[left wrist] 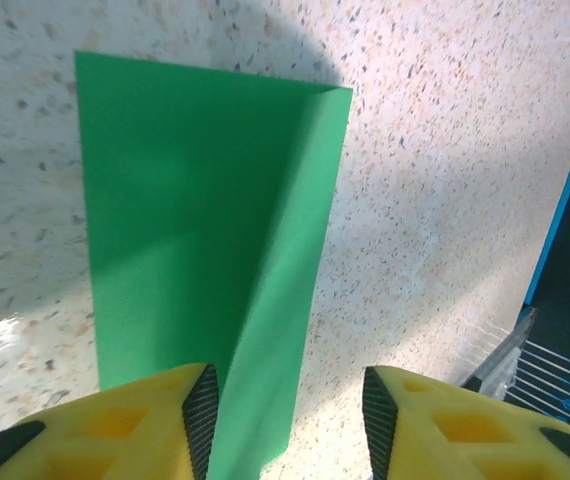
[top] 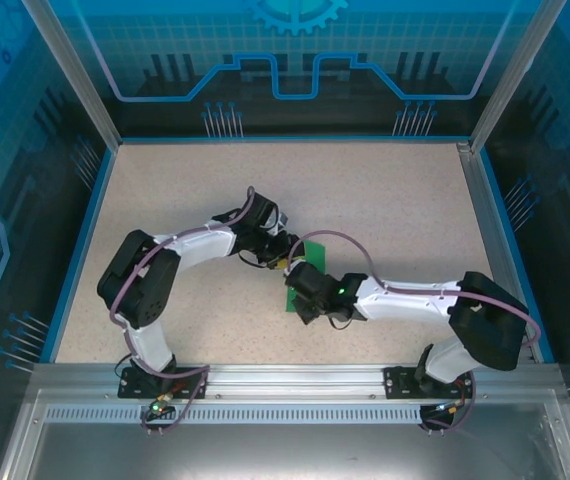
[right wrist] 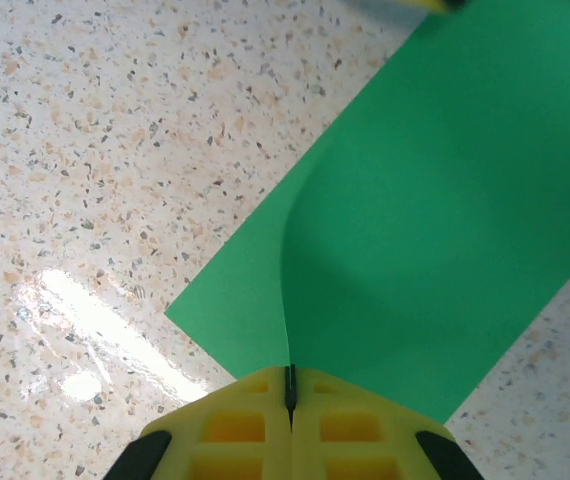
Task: Fold a paper plane with a square sheet of paper (pick it up from the middle)
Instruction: Fold the triangle a second time at the center of the table.
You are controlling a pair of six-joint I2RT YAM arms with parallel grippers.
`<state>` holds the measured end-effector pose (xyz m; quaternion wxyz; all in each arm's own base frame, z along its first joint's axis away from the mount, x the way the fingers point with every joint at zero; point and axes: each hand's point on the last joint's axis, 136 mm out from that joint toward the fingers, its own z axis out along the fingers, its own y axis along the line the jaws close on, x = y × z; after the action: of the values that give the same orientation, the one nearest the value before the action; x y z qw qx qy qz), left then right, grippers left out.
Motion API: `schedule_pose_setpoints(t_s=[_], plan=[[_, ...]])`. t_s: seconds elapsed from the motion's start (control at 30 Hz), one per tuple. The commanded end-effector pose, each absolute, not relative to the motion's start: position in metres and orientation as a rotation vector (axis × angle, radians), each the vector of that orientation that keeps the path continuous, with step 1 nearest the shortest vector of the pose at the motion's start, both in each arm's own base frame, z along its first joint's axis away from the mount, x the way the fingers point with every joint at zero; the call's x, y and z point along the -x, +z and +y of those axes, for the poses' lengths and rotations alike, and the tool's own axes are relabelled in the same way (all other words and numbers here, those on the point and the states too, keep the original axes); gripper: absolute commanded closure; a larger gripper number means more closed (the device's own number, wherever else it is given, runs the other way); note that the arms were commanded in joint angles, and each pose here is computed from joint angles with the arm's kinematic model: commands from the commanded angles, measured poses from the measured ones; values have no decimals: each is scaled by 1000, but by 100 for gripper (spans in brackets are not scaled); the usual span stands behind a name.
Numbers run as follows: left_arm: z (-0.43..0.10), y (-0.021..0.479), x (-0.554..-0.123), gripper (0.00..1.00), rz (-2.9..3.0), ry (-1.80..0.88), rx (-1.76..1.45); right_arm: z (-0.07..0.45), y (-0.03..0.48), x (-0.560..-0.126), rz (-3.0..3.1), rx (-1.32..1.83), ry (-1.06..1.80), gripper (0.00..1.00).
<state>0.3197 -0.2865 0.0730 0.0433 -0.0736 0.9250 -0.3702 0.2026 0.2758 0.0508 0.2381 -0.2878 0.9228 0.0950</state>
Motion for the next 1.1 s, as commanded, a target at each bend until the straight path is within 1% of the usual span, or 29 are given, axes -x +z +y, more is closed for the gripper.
schedule_pose_setpoints(t_s=[0.0, 0.3, 0.7, 1.07], plan=[[-268, 73, -311, 47, 2839, -1002, 239, 291, 56, -196, 2534, 808, 550, 98], [-259, 74, -300, 46, 2827, -983, 237, 270, 58, -209, 2540, 680, 786, 95], [-266, 77, -284, 48, 2845, -1022, 156, 250, 49, -223, 2606, 534, 1059, 91], [-271, 76, -277, 49, 2863, -1020, 116, 239, 42, -234, 2646, 505, 1080, 89]])
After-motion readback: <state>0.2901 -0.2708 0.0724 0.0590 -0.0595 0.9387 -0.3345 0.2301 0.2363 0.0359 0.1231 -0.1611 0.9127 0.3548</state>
